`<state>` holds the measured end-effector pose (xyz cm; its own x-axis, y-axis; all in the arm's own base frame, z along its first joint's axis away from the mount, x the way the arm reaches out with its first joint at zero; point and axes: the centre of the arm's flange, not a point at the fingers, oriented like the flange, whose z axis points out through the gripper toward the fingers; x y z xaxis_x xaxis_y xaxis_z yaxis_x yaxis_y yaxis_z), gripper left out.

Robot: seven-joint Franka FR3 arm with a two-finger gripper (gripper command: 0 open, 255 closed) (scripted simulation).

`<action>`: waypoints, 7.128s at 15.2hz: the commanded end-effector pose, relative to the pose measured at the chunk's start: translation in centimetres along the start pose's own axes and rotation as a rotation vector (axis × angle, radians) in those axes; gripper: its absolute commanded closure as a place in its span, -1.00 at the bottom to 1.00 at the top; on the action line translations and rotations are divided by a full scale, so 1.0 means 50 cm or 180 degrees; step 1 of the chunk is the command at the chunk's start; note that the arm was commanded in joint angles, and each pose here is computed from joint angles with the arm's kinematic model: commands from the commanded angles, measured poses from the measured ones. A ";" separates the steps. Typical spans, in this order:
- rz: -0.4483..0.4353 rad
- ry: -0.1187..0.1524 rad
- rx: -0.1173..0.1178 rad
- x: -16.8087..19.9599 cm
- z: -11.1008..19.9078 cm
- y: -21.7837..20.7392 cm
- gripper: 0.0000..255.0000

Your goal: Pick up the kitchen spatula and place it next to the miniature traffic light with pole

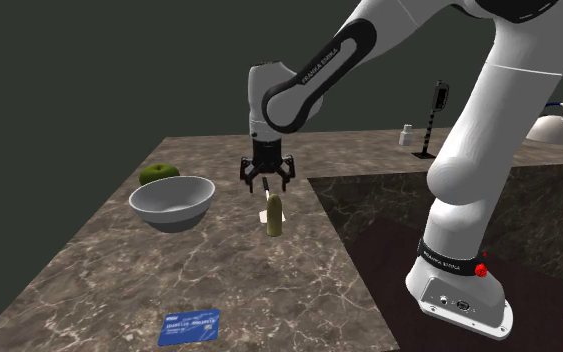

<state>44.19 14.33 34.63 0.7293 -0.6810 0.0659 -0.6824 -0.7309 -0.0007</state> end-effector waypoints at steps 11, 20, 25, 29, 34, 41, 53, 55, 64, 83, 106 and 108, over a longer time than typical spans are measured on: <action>0.0001 0.0001 0.0002 0.000 0.016 0.001 1.00; 0.0001 0.0001 0.0002 0.001 -0.005 0.001 1.00; 0.0001 0.0001 0.0002 0.005 -0.058 0.001 1.00; 0.0001 0.0001 0.0002 0.007 -0.100 0.001 1.00; 0.0001 0.0001 0.0002 0.011 -0.153 0.001 1.00; 0.0001 0.0001 0.0002 0.016 -0.227 0.001 1.00; 0.0001 0.0001 0.0002 0.024 -0.353 0.001 1.00; 0.0001 0.0001 0.0002 0.025 -0.374 0.001 1.00; 0.0001 0.0001 0.0002 0.032 -0.469 0.001 1.00; 0.0001 0.0001 0.0002 0.045 -0.669 0.001 1.00; 0.0001 0.0001 0.0002 0.266 -0.709 0.393 1.00; 0.0001 0.0001 0.0002 0.291 -0.708 0.439 1.00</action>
<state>38.17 -8.63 70.97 0.7282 -0.6821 0.0664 -0.6835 -0.7299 -0.0019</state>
